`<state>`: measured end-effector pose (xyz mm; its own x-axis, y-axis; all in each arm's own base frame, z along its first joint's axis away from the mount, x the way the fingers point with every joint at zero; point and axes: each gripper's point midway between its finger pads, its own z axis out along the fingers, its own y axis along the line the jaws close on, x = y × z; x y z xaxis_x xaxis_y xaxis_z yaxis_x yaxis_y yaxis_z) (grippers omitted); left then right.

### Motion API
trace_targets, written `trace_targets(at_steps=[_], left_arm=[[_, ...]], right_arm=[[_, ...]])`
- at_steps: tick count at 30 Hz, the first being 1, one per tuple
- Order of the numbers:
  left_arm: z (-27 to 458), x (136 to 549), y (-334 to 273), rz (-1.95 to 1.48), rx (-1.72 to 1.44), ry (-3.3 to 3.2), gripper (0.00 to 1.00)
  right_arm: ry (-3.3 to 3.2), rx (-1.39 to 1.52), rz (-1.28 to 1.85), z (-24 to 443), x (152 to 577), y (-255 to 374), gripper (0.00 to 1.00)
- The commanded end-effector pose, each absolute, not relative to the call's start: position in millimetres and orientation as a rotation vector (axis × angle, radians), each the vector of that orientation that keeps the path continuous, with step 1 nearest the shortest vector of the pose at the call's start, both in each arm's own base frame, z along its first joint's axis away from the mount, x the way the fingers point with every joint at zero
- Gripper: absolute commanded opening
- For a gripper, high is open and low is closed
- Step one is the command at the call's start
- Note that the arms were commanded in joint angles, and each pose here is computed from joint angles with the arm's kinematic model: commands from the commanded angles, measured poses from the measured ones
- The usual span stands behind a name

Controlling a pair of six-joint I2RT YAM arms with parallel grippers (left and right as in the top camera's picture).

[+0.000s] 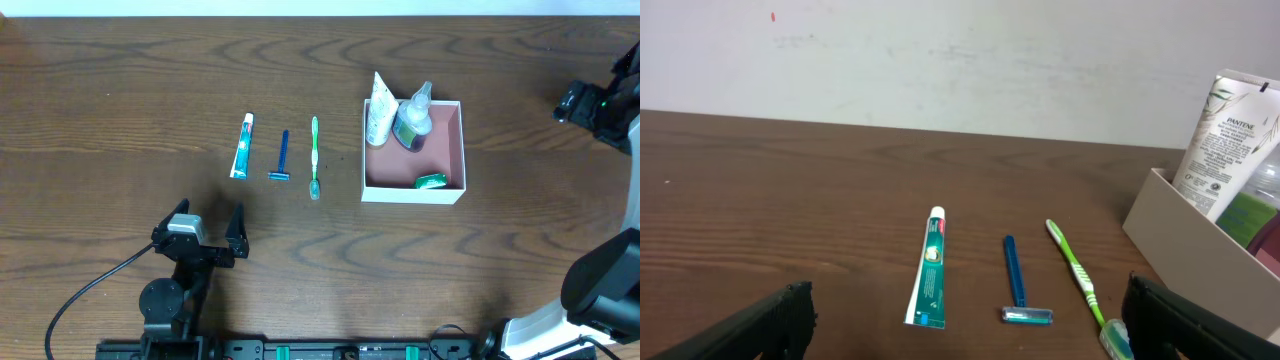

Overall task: Pack container
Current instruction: 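Withdraw the right gripper away from the box to the right, then reach the left gripper forward over the Colgate toothpaste tube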

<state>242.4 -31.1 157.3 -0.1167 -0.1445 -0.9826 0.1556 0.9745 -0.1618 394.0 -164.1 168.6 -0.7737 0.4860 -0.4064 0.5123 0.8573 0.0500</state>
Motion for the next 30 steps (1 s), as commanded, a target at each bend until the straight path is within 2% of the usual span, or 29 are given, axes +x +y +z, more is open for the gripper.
trace_targets(at_steps=[1,7,17,30], left_arm=[[142,242,-33,-0.267,0.009,1.712,0.98],[142,242,-33,-0.272,0.012,1.712,0.98],[144,226,-79,-0.521,0.216,1.724,0.98],[173,228,-81,-0.548,0.238,2.248,0.98]], right_arm=[[2.640,0.782,-0.088,142,389,-165,0.99],[2.653,0.785,-0.086,121,386,-164,0.99],[2.660,0.787,-0.086,120,384,-163,0.99],[2.660,0.787,-0.086,120,384,-163,0.99]])
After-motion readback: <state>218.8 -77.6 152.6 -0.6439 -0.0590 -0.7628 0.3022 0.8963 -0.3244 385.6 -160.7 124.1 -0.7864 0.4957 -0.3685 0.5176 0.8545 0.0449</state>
